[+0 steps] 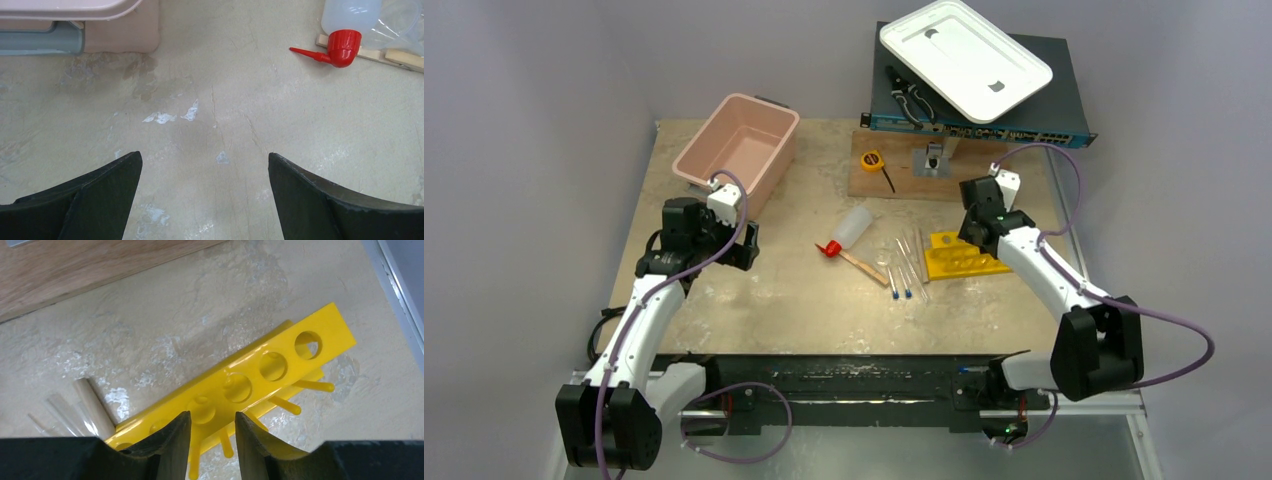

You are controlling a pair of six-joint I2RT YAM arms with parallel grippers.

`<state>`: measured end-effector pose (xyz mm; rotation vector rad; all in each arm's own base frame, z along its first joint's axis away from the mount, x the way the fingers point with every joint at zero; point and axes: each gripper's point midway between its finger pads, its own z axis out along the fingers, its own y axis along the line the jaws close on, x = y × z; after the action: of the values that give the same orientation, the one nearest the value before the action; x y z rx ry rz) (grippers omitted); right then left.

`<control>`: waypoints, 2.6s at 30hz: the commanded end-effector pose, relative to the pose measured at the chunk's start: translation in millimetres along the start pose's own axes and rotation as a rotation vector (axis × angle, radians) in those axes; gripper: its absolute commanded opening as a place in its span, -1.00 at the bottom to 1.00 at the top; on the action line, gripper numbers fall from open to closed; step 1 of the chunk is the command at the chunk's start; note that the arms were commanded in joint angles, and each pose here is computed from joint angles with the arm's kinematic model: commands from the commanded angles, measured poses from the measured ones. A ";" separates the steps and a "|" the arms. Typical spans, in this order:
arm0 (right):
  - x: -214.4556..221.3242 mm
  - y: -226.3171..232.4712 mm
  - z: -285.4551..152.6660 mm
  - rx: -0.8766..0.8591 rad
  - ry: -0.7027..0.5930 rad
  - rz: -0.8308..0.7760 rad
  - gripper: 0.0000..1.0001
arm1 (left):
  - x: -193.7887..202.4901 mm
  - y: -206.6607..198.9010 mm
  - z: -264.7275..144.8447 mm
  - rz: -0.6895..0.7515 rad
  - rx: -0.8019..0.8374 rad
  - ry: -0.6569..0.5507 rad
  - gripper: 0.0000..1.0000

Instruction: Organize the chemistry lab equipment

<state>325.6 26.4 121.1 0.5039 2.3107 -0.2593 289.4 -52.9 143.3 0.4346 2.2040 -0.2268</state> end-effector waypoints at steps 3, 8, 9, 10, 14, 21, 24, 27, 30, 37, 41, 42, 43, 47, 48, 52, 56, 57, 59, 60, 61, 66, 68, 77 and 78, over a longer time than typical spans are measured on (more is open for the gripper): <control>-13.0 14.5 6.3 -0.076 0.007 -0.048 -0.27 | -15.0 6.7 -3.9 0.027 -0.023 -0.039 0.93; -12.2 17.0 5.2 -0.107 0.000 -0.083 -0.16 | -10.7 7.6 -1.7 0.032 -0.023 -0.024 0.93; -11.3 16.2 4.2 -0.110 -0.002 -0.085 -0.13 | -10.1 7.7 -1.4 0.033 -0.024 -0.022 0.93; -10.1 15.0 3.8 -0.110 -0.003 -0.082 -0.12 | -9.3 7.8 -1.0 0.034 -0.023 -0.020 0.93; -13.2 10.6 -2.9 -0.108 -0.025 -0.056 -0.10 | -8.4 6.8 -0.1 0.031 -0.016 -0.017 0.93; -14.9 6.4 -1.1 -0.073 -0.015 -0.076 -0.13 | -7.5 4.7 -0.5 0.025 -0.007 -0.011 0.92; -9.6 4.1 6.8 -0.038 0.007 -0.089 -0.16 | -7.3 4.7 -0.9 0.026 -0.006 -0.010 0.92; -9.7 5.3 11.1 -0.032 0.007 -0.094 -0.18 | -7.6 4.6 -1.0 0.029 -0.006 -0.009 0.92; -13.6 6.6 14.6 -0.029 0.000 -0.093 -0.21 | -7.0 4.6 -0.8 0.029 -0.005 -0.007 0.92; -16.1 8.5 22.3 -0.020 -0.005 -0.104 -0.34 | -4.6 5.0 -0.5 0.033 -0.006 0.004 0.92; -3.0 7.6 27.8 -0.017 0.028 -0.106 -0.39 | -4.5 5.6 -1.1 0.032 -0.008 0.006 0.92; -1.3 6.7 27.9 -0.014 0.033 -0.100 -0.39 | -5.0 5.2 -1.3 0.032 -0.007 0.006 0.92; -0.8 6.1 27.3 -0.011 0.033 -0.092 -0.40 | -5.2 4.9 -1.3 0.033 -0.006 0.005 0.92; 4.3 -8.0 22.0 0.049 0.025 -0.020 -0.58 | -5.6 4.4 -0.4 0.031 -0.001 0.007 0.92; 5.1 -14.1 19.2 0.072 0.016 0.004 -0.66 | -5.8 4.0 -0.4 0.030 0.002 0.007 0.92; 11.1 -34.7 8.8 0.138 -0.017 0.101 -0.85 | -7.2 2.0 -0.3 0.024 0.013 0.004 0.92; 18.0 -42.3 1.3 0.146 -0.036 0.201 -0.94 | -8.0 0.2 -0.1 0.015 0.021 0.003 0.92; 20.6 -41.1 0.8 0.139 -0.030 0.223 -0.98 | -8.0 0.1 0.1 0.013 0.022 0.003 0.93; 25.7 -41.1 0.6 0.151 -0.021 0.274 -1.00 | -8.5 -0.5 -0.3 0.011 0.025 0.003 0.93; 28.1 -41.4 0.3 0.164 -0.016 0.305 -1.00 | -8.1 -0.6 0.1 0.010 0.026 0.006 0.93; 30.1 -41.0 0.3 0.174 -0.010 0.329 -1.00 | -8.6 -0.7 -0.4 0.012 0.027 0.005 0.93; 30.7 -32.1 1.7 0.210 -0.013 0.438 -1.00 | -10.7 -0.1 -1.1 0.019 0.025 0.000 0.93; 21.7 -23.8 1.4 0.193 -0.025 0.468 -1.00 | -11.0 0.2 -1.1 0.025 0.025 0.001 0.93; -28.9 -3.6 -24.5 0.073 -0.071 0.310 -0.31 | -11.1 1.3 -2.7 0.040 0.022 0.007 0.93; -28.5 -1.8 -27.2 0.046 -0.066 0.264 -0.19 | -10.9 1.1 -2.5 0.039 0.024 0.009 0.93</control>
<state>320.7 18.6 128.8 0.9796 2.1229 -0.2498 285.7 -52.8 136.0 0.4760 2.2498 -0.2311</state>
